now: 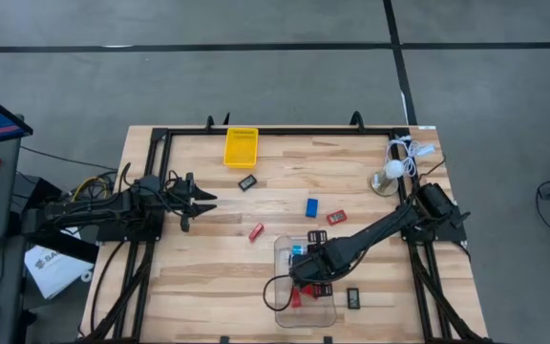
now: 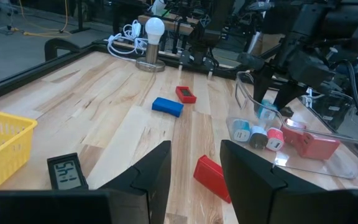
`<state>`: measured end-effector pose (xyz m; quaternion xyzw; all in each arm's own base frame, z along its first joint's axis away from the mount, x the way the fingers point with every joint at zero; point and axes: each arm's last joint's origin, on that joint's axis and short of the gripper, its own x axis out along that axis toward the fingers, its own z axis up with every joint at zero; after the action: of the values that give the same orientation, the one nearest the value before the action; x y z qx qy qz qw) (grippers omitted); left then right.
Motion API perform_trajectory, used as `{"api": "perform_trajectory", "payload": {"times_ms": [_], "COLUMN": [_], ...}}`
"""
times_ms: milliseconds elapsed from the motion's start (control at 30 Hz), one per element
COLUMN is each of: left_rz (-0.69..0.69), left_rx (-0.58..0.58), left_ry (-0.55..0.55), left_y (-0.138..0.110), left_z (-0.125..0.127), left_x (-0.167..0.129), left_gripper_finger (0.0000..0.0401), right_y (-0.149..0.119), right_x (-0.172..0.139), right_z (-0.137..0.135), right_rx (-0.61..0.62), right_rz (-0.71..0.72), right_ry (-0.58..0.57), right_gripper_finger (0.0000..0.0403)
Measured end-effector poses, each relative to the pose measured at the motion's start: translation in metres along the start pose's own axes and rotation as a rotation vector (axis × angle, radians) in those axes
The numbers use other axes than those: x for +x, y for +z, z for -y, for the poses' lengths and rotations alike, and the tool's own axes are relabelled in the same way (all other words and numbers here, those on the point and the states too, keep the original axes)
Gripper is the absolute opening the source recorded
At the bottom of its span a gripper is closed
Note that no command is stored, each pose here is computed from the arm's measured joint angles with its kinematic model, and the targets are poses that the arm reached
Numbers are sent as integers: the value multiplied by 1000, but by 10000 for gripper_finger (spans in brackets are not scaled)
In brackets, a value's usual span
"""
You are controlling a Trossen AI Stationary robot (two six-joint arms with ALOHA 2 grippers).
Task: Pick & Place Office items
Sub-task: Put the light blue power adaptor into the clear bin, then put the right black digital clock into the yellow bin
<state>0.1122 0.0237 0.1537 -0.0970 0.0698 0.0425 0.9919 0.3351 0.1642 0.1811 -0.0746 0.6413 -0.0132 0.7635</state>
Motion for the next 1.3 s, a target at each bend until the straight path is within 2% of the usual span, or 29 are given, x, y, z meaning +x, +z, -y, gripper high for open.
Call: {"api": "perform_trajectory", "payload": {"times_ms": [133, 400, 667, 967, 1133, 1300], "left_rz": [0, 0, 0, 0, 0, 0], "left_rx": [0, 0, 0, 0, 0, 0], "left_ry": [0, 0, -1, -1, 0, -1], "left_y": [0, 0, 0, 0, 0, 0], "left_z": [0, 0, 0, 0, 0, 0], "left_x": [0, 0, 0, 0, 0, 0], "left_gripper_finger": [136, 136, 136, 136, 136, 136], "right_y": [0, -4, -19, -65, -89, -113], "right_x": [0, -11, -79, -169, -187, -186], "right_z": [0, 2, 10, 2, -12, -17], "right_rx": [1, 12, 105, 166, 154, 235], "right_rz": [-3, 16, 248, 619, 709, 700], "right_ry": [-2, -52, -93, -106, -119, -214], "right_gripper_finger": [189, 174, 171, 171, 168, 171]}}
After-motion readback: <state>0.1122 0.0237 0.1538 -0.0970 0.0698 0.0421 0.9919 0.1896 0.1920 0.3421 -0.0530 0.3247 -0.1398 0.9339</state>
